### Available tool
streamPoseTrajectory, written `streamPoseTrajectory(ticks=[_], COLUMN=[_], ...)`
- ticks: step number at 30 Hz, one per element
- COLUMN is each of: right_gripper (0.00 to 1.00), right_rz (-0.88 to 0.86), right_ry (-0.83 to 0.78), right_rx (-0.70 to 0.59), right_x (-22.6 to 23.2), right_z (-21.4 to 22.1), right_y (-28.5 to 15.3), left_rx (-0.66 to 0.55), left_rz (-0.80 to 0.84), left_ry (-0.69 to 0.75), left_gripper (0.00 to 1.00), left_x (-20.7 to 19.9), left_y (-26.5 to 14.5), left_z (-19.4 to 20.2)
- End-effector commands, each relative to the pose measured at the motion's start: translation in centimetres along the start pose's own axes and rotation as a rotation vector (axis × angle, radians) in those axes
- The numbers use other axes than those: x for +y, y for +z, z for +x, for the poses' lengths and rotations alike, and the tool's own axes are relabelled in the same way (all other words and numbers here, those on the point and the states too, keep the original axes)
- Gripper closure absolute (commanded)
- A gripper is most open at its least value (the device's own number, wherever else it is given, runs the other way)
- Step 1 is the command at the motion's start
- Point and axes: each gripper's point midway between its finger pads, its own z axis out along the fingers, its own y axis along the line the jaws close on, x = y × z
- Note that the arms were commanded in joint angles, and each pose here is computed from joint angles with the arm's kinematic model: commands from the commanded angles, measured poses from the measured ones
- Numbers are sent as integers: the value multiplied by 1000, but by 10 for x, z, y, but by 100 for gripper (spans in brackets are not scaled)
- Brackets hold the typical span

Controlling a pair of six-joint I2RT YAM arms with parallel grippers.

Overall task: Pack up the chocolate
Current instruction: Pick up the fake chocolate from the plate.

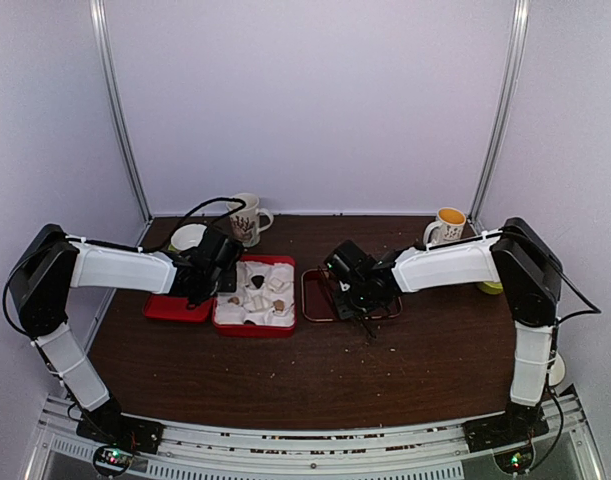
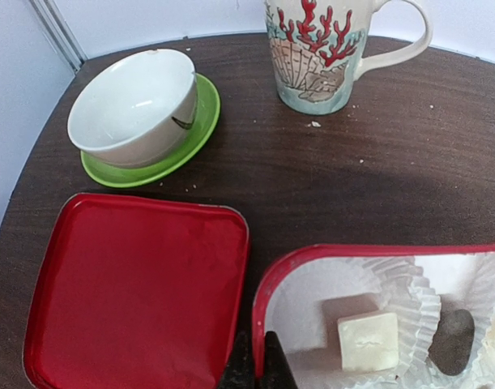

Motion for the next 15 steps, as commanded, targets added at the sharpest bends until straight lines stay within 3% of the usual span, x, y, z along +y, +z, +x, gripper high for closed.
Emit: streamPoseTrajectory(ticks=[1, 15], right_gripper=[68, 74], right_rz=[48, 26], right_ry=[23, -26], right_rx=[-54, -67], right_x=[-5, -23], right_z=[-13, 9], right_y=[-2, -33], left_rx=[-95, -87], left_rz=[55, 54], left_ry=[-83, -75], left_gripper=[100, 100], left_x=[-13, -13], left_y=[-2, -1], left_z=[-37, -34])
